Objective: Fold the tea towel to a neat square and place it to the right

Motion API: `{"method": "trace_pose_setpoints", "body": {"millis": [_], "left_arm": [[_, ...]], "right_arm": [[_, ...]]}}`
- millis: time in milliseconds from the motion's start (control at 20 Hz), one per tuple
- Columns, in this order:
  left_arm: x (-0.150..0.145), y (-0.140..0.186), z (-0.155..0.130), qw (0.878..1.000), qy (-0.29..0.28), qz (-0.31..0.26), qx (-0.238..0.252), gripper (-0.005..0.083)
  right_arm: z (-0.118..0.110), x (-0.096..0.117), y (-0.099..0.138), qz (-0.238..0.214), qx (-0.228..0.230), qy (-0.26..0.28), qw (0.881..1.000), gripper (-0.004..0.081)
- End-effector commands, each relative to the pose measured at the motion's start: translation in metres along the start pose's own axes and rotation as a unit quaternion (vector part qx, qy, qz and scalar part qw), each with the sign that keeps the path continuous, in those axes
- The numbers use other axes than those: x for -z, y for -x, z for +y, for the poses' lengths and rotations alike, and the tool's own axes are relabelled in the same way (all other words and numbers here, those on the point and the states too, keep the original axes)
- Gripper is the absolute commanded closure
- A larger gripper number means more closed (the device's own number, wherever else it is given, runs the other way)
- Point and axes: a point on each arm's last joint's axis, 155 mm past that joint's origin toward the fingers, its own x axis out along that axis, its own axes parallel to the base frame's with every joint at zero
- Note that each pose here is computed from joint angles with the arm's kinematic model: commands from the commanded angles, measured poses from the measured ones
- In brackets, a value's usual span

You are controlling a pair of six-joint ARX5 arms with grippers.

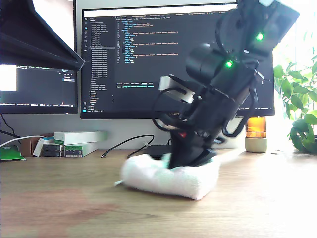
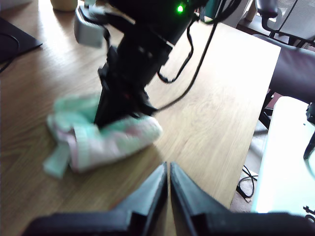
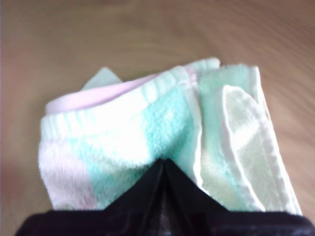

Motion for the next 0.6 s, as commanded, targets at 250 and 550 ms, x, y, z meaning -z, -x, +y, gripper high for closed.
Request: {"method": "trace_pose_setpoints", "body": {"millis": [250, 550], "left_arm": [[0.001, -0.001, 0.0, 1.0, 0.002, 0.0, 0.0, 0.0772], [0.001, -0.001, -0.001, 1.0, 0.003, 0.0, 0.001, 0.0772]], "right_arm": [[-0.057, 0.126, -0.005, 0.189, 0.161, -0.181, 0.952, 0.078], [-0.071, 0.186, 0.008, 0.235, 0.229, -0.263, 0.907, 0.078]]}}
